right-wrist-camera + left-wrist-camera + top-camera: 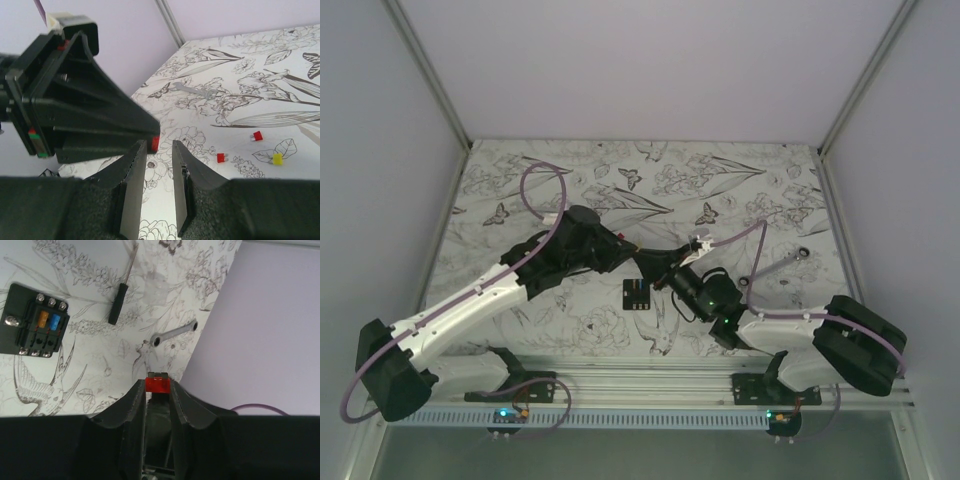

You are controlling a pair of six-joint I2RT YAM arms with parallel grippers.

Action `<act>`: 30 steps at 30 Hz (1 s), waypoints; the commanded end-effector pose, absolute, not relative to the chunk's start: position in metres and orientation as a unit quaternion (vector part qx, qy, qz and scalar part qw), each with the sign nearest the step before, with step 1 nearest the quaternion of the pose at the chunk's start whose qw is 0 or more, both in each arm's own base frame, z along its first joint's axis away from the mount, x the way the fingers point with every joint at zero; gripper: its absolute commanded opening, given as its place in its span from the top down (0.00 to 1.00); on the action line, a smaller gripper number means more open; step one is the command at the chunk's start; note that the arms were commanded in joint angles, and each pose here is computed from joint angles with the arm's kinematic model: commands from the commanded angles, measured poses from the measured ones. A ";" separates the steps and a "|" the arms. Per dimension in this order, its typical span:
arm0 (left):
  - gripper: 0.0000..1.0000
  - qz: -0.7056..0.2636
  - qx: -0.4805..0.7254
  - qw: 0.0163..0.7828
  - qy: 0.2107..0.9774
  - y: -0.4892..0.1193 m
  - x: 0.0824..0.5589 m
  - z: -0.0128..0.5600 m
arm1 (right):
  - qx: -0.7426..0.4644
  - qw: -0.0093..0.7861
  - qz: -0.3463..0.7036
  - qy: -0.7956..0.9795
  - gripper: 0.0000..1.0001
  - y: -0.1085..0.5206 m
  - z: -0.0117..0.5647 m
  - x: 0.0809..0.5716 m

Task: Snap on the fuse box
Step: Pick up the fuse from the center of the board.

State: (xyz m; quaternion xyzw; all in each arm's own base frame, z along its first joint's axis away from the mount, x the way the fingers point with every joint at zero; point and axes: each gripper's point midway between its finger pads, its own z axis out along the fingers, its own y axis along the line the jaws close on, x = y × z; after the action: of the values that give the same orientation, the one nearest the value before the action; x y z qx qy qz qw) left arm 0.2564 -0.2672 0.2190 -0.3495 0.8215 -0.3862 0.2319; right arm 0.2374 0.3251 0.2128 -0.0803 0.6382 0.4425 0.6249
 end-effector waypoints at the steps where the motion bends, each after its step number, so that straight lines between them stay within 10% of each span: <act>1: 0.95 -0.376 -0.345 0.217 0.833 -0.266 0.242 0.206 | -0.042 0.655 0.447 0.608 0.67 0.314 0.240 0.243; 16: 0.96 -0.403 -0.337 0.209 0.825 -0.276 0.239 0.220 | -0.053 0.633 0.463 0.619 0.68 0.331 0.228 0.243; 22: 0.95 -0.410 -0.330 0.210 0.824 -0.278 0.237 0.222 | -0.059 0.633 0.462 0.618 0.87 0.335 0.228 0.244; 30: 0.67 -0.372 -0.330 0.232 0.836 -0.260 0.236 0.195 | -0.091 0.629 0.423 0.646 1.00 0.331 0.217 0.245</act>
State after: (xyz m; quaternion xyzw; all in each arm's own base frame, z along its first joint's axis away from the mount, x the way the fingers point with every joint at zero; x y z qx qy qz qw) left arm 0.2506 -0.2639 0.2103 -0.3499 0.8191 -0.3863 0.2398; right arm 0.2363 0.3333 0.2066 -0.0841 0.6431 0.4501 0.6138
